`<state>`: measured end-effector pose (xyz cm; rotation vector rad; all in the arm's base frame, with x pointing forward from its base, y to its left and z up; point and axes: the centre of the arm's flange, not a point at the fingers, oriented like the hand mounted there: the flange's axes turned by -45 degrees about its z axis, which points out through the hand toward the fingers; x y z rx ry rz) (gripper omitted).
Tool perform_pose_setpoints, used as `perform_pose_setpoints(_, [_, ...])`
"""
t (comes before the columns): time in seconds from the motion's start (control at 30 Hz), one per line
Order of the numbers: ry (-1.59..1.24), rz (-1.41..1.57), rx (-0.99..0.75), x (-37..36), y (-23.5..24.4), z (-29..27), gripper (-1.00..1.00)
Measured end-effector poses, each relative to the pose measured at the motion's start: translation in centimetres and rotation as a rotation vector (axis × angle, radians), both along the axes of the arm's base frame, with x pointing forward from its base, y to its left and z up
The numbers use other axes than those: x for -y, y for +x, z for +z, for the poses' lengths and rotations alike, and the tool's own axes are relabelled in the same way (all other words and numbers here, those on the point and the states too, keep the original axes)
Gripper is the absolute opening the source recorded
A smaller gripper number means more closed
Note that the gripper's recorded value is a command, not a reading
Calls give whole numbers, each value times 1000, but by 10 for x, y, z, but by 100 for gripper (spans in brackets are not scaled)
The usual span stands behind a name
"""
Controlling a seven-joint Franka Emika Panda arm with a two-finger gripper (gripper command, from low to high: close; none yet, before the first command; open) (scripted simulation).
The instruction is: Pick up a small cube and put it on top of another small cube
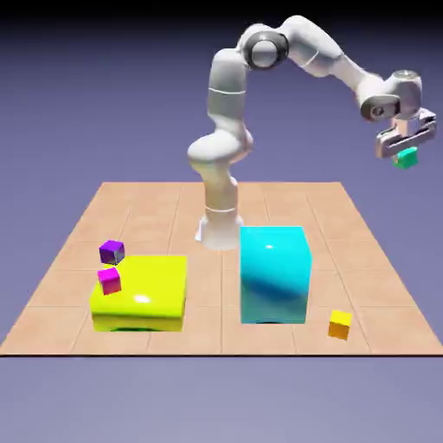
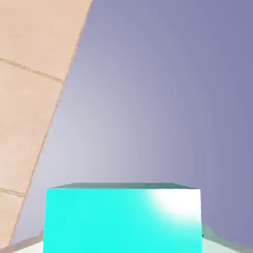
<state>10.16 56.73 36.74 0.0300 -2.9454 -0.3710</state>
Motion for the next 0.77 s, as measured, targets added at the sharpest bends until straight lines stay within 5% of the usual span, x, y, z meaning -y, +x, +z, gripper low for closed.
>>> perform_pose_setpoints(0.23, [-121, -633, -78, 114, 241, -67, -100])
perform_pose_setpoints(0.4, [-206, -1085, -137, 259, 363, -115, -100])
perform_pose_setpoints(0.67, [-220, -1164, -153, 280, 376, -186, -100])
perform_pose_setpoints(0.7, [-221, -1165, -148, 280, 375, -192, 100])
perform_pose_setpoints(0.77, [-221, -1165, -148, 280, 375, -192, 100])
